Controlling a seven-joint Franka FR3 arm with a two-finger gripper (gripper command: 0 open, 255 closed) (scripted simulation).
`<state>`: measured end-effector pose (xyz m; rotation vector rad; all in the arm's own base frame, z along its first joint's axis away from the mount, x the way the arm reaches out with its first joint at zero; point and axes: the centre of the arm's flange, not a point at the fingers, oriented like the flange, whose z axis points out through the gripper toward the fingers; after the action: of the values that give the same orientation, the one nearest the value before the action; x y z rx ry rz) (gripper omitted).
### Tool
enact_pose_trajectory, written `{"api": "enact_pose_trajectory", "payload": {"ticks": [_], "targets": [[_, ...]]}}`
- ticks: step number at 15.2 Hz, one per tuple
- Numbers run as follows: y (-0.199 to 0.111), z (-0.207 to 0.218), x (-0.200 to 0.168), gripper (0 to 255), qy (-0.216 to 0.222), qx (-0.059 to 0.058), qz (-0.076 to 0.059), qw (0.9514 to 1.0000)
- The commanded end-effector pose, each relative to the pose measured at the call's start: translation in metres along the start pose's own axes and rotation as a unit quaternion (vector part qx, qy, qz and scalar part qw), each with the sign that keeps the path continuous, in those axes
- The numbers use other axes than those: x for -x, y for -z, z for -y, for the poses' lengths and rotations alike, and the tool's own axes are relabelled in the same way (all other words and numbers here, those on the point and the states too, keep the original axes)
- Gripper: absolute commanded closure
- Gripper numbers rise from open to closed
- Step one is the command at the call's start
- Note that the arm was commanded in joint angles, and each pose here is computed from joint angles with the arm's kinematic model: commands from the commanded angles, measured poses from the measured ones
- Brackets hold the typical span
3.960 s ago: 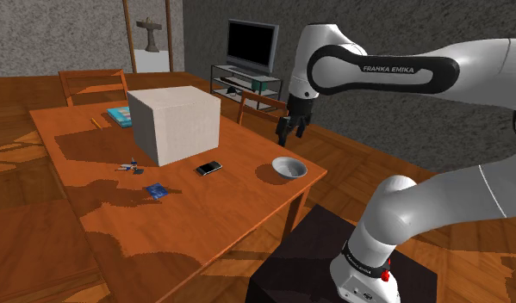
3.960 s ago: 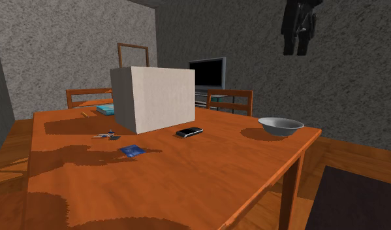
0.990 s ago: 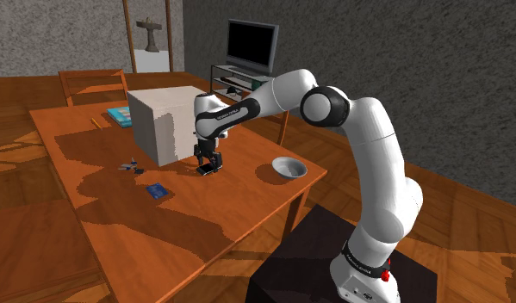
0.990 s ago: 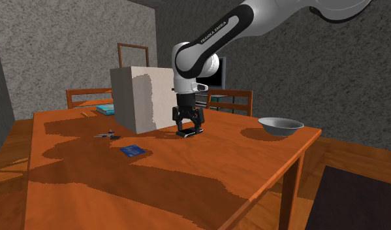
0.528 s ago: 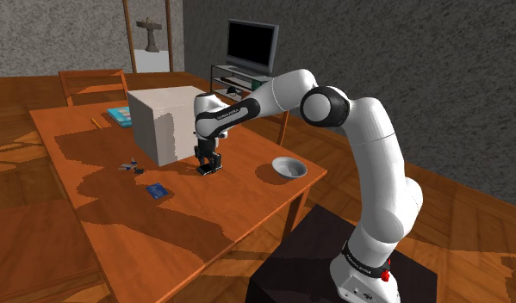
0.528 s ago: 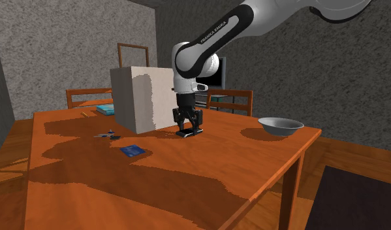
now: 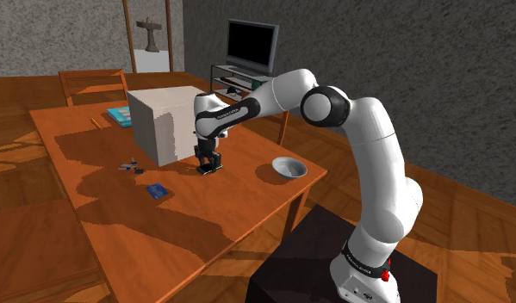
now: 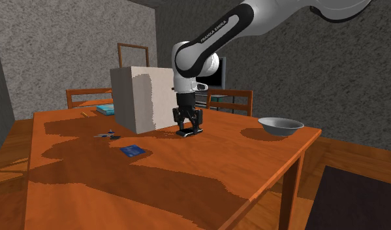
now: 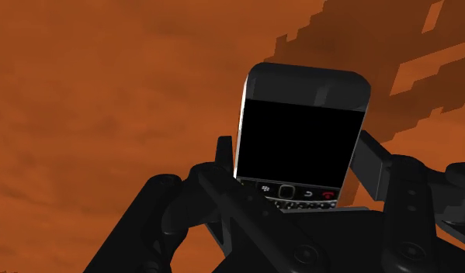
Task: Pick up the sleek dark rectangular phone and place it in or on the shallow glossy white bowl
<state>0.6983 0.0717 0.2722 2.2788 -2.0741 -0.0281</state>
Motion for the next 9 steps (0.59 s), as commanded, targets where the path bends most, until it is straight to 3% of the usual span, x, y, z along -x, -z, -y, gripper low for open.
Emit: {"api": "enact_pose_trajectory", "payload": {"ticks": [1,9], "targets": [[0.007,-0.001,0.000,255,0.000,0.000,0.000,1.0000],[0.050,-0.003,-0.002,255,0.000,0.000,0.000,1.0000]]}}
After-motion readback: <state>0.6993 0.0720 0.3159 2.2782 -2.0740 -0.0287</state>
